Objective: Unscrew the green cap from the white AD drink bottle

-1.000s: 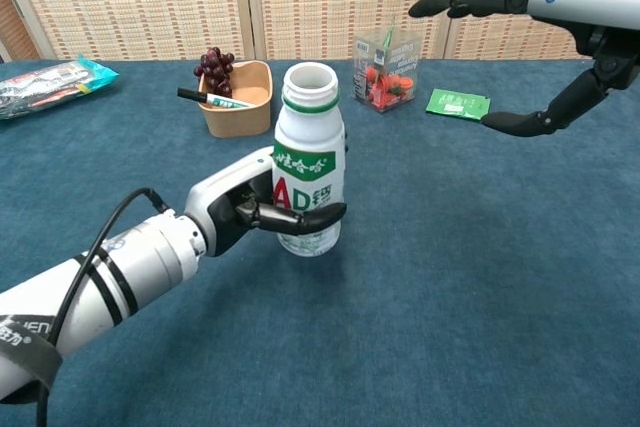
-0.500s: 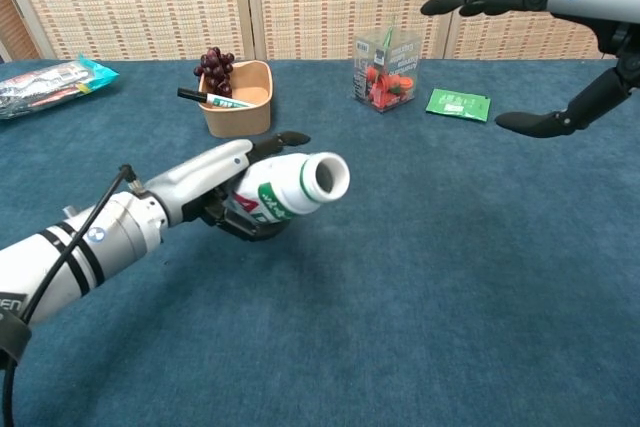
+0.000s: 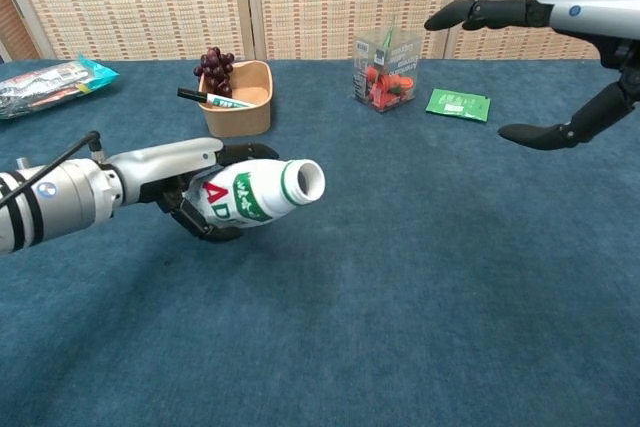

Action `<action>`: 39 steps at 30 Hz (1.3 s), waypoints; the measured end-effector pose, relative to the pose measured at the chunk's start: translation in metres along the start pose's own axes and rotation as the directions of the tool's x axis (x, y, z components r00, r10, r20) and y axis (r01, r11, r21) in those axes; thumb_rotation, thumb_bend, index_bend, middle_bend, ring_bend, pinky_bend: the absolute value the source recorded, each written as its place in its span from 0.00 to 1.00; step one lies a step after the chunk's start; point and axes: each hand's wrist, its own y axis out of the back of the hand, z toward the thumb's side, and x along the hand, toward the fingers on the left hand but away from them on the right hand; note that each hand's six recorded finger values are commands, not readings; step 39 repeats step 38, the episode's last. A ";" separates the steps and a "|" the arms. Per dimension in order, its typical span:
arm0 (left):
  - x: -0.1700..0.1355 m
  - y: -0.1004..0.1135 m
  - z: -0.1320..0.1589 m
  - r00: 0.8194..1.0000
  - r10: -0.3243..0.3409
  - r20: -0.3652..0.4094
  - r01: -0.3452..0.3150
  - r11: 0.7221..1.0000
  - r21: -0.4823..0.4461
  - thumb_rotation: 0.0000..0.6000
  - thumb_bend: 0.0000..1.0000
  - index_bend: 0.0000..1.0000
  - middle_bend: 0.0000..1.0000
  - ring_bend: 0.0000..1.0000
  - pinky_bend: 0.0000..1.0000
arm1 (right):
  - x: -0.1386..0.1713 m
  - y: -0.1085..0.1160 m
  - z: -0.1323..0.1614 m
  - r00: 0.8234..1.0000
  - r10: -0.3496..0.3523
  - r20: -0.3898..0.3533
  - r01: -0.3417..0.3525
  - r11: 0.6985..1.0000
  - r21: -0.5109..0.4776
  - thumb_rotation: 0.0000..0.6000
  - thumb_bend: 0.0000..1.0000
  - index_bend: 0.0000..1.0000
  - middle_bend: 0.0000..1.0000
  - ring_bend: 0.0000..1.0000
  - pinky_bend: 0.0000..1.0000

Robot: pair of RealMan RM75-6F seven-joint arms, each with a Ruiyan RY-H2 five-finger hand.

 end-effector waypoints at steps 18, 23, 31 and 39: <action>-0.022 0.054 0.005 0.991 0.111 0.071 -0.107 0.993 -0.054 1.00 0.33 0.00 0.00 0.00 0.00 | 0.019 0.002 -0.014 0.998 -0.015 0.055 0.014 1.000 0.019 1.00 0.33 0.00 0.00 0.00 0.00; -0.062 0.073 -0.004 0.950 0.285 0.128 -0.283 0.959 -0.035 1.00 0.36 0.00 0.00 0.00 0.00 | 0.056 -0.011 -0.044 0.982 -0.027 0.189 0.016 0.998 0.062 1.00 0.33 0.00 0.00 0.00 0.00; -0.164 0.050 -0.074 0.878 0.476 0.047 -0.478 0.875 0.076 1.00 0.37 0.00 0.00 0.00 0.00 | 0.130 -0.047 -0.104 0.892 -0.089 0.443 0.020 0.987 0.158 1.00 0.33 0.00 0.00 0.00 0.00; -0.197 0.023 -0.103 0.902 0.431 -0.014 -0.416 0.879 0.231 1.00 0.37 0.00 0.00 0.00 0.00 | 0.155 -0.069 -0.112 0.870 -0.089 0.485 0.025 0.990 0.135 1.00 0.33 0.00 0.00 0.00 0.00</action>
